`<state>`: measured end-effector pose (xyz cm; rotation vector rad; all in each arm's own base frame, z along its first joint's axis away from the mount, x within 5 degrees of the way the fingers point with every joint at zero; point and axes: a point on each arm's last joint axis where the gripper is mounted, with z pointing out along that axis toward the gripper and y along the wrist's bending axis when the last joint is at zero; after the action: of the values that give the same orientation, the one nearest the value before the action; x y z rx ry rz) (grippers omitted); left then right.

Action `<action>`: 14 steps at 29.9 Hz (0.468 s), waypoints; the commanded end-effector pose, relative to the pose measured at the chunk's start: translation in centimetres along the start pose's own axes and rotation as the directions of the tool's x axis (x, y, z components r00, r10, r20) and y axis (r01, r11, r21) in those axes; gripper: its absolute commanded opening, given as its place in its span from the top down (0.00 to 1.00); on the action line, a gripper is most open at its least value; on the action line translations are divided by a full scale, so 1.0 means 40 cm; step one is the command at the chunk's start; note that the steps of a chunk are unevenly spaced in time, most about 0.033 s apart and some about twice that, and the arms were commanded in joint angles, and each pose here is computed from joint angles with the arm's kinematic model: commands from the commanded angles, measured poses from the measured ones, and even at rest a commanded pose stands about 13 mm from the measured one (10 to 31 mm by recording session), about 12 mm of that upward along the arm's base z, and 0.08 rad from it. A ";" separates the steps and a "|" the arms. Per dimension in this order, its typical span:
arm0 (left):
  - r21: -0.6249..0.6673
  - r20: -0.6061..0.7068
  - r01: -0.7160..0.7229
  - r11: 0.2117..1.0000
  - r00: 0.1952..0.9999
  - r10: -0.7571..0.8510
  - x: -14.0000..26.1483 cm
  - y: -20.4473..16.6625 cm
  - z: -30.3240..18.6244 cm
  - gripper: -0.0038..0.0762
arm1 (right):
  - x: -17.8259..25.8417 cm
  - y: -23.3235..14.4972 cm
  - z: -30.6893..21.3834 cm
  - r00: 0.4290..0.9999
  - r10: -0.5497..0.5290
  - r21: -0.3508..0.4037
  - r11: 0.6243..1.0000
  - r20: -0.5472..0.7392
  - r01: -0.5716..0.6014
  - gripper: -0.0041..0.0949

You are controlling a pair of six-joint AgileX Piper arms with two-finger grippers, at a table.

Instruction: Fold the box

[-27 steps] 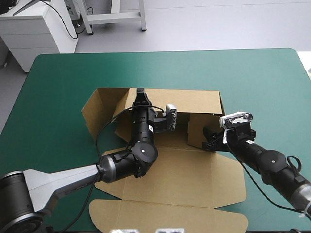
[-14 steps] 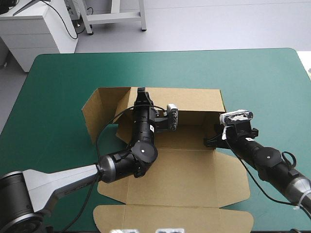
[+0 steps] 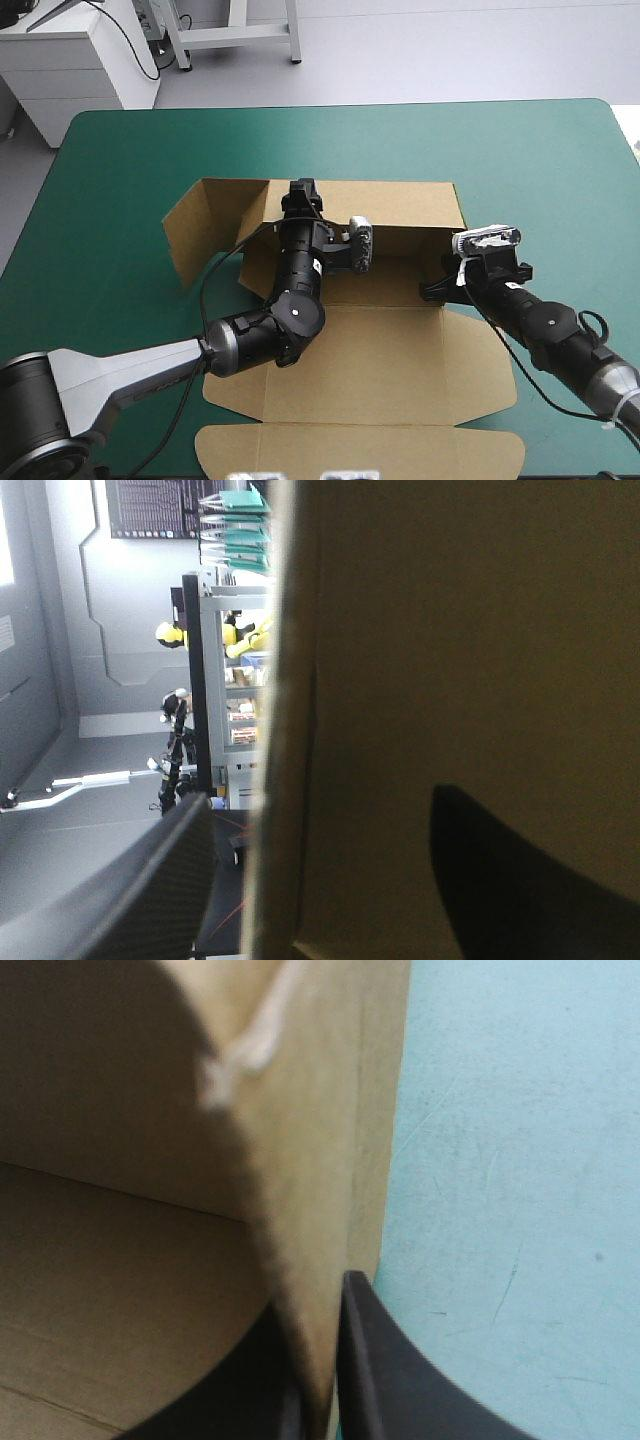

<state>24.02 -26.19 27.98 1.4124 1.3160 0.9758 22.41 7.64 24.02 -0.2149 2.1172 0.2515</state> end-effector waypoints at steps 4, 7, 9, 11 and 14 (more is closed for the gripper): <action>-0.118 0.030 0.044 0.992 0.999 -0.040 -0.009 0.065 -0.033 0.28 | -0.023 0.001 -0.001 1.000 0.010 0.003 1.000 0.028 -0.010 0.98; -0.138 0.025 0.040 0.990 0.999 -0.037 -0.022 0.064 -0.053 0.28 | -0.042 0.001 0.010 0.999 0.010 0.014 1.000 0.041 -0.011 0.98; -0.152 0.027 0.037 0.988 0.999 -0.034 -0.035 0.062 -0.072 0.29 | -0.056 0.004 0.025 0.999 0.010 0.006 1.000 0.039 -0.011 0.98; -0.165 0.030 0.036 0.986 0.999 -0.031 -0.048 0.060 -0.092 0.29 | -0.070 0.006 0.044 0.999 0.010 0.007 1.000 0.037 -0.010 0.98; -0.189 0.019 0.035 0.981 0.999 -0.032 -0.060 0.058 -0.119 0.29 | -0.091 0.010 0.076 0.999 0.019 0.006 1.000 0.032 -0.019 0.98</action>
<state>20.73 -28.26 28.56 1.3787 1.2424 0.9890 25.43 8.43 24.44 -0.2017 2.1156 0.2226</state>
